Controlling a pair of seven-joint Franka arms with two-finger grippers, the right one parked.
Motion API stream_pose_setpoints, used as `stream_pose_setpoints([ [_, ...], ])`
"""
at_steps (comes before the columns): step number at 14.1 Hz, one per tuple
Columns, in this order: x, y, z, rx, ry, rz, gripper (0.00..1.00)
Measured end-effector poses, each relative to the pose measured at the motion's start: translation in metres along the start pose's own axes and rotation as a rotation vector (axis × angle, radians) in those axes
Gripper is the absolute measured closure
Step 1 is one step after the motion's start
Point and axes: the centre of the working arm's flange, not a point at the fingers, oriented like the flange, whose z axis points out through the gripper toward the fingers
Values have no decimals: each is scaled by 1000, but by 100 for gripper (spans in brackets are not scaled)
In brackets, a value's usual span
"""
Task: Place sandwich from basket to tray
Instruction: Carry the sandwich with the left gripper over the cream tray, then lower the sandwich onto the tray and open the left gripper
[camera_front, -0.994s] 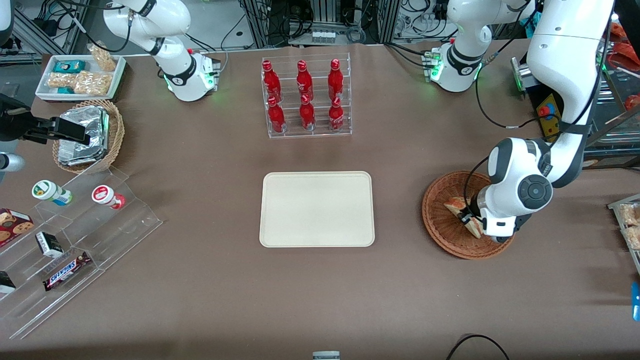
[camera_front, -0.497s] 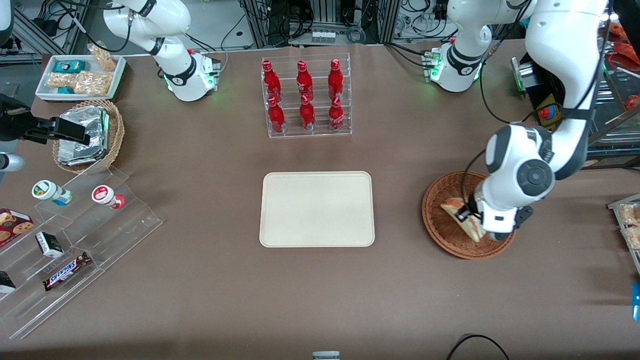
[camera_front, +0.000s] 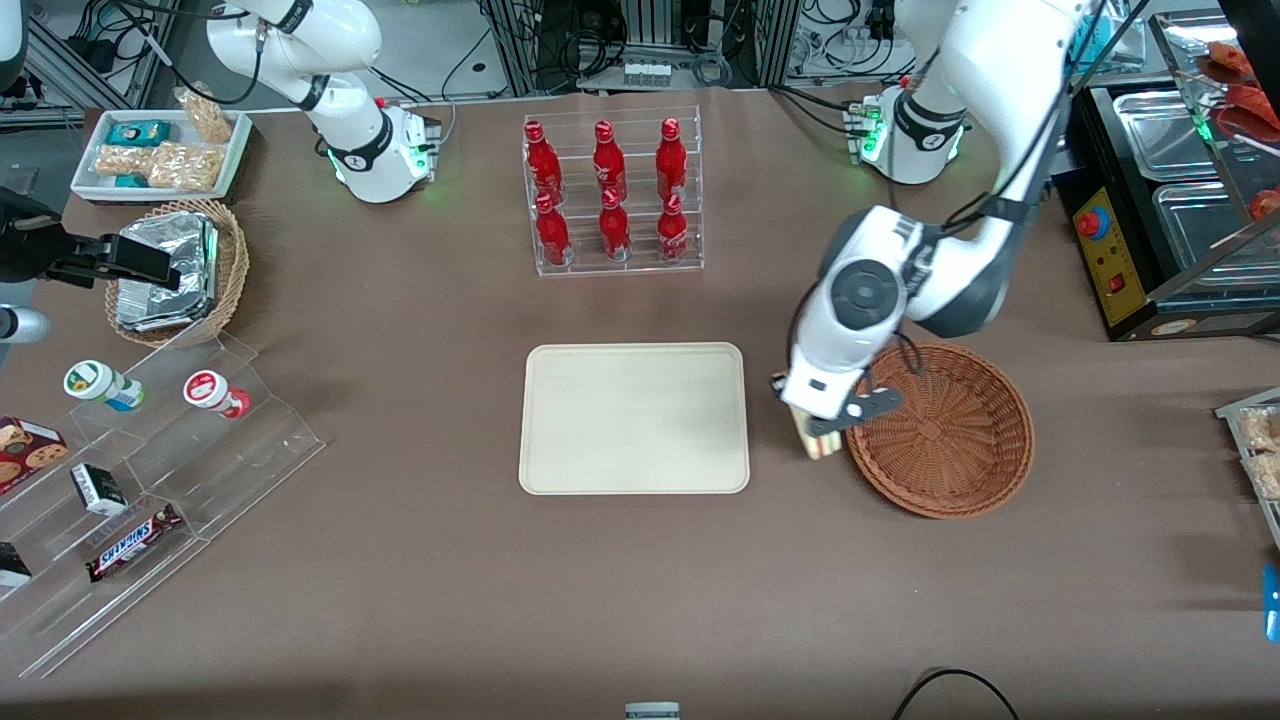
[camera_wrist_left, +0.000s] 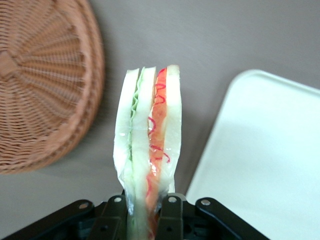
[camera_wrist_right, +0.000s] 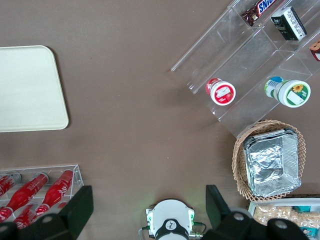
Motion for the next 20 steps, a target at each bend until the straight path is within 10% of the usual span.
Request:
stream_pose_setpoints([
  [13, -111, 157, 38, -32, 0, 169, 81],
  [20, -109, 172, 45, -73, 16, 164, 79],
])
